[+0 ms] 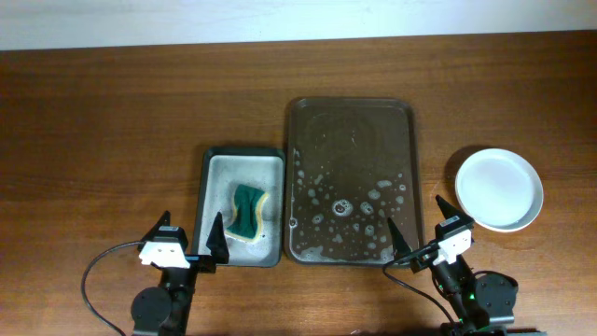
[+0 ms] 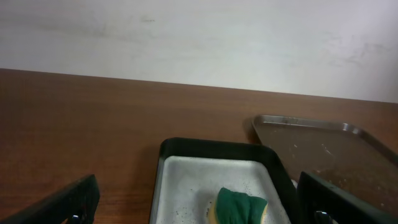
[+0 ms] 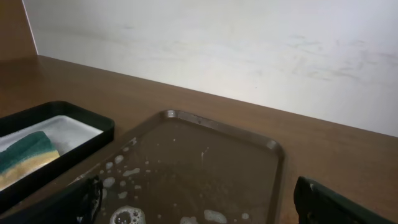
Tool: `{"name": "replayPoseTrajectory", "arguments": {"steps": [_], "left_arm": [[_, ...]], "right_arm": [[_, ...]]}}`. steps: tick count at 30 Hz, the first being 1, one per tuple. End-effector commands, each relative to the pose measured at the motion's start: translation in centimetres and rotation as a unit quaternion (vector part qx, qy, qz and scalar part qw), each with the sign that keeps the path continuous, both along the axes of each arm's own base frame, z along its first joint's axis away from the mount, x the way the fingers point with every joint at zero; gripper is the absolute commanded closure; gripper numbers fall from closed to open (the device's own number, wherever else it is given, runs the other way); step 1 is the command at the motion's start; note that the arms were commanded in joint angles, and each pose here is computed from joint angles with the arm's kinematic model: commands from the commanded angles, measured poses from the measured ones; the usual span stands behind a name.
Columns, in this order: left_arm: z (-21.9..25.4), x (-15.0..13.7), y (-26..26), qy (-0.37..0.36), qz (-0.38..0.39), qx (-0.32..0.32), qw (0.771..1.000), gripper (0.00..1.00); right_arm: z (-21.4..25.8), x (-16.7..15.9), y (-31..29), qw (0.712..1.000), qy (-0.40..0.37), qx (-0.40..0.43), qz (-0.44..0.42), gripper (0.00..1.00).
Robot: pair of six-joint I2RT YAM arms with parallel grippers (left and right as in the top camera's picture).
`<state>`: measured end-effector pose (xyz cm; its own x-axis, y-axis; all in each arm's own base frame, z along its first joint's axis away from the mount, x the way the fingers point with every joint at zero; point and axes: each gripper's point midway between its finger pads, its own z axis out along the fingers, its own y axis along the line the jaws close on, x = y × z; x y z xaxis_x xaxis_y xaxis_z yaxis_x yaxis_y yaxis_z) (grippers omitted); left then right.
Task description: Clean dirty plates on tray and stack at the side
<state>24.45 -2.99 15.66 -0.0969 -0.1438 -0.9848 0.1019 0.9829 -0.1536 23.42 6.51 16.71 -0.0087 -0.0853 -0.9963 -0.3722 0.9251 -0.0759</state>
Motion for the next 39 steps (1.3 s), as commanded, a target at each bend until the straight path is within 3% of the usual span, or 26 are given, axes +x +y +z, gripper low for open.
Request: {"name": "replayPoseTrajectory", "arguments": {"steps": [1,39], "left_arm": [[-0.16,0.01,0.22,0.001,0.004,0.008,1.0,0.0],[-0.16,0.01,0.22,0.001,0.004,0.008,1.0,0.0]], "right_arm": [[-0.33,0.01,0.06,1.0,0.001,-0.003,0.001,0.01],[-0.33,0.02,0.06,1.0,0.001,-0.003,0.001,0.01]]}}
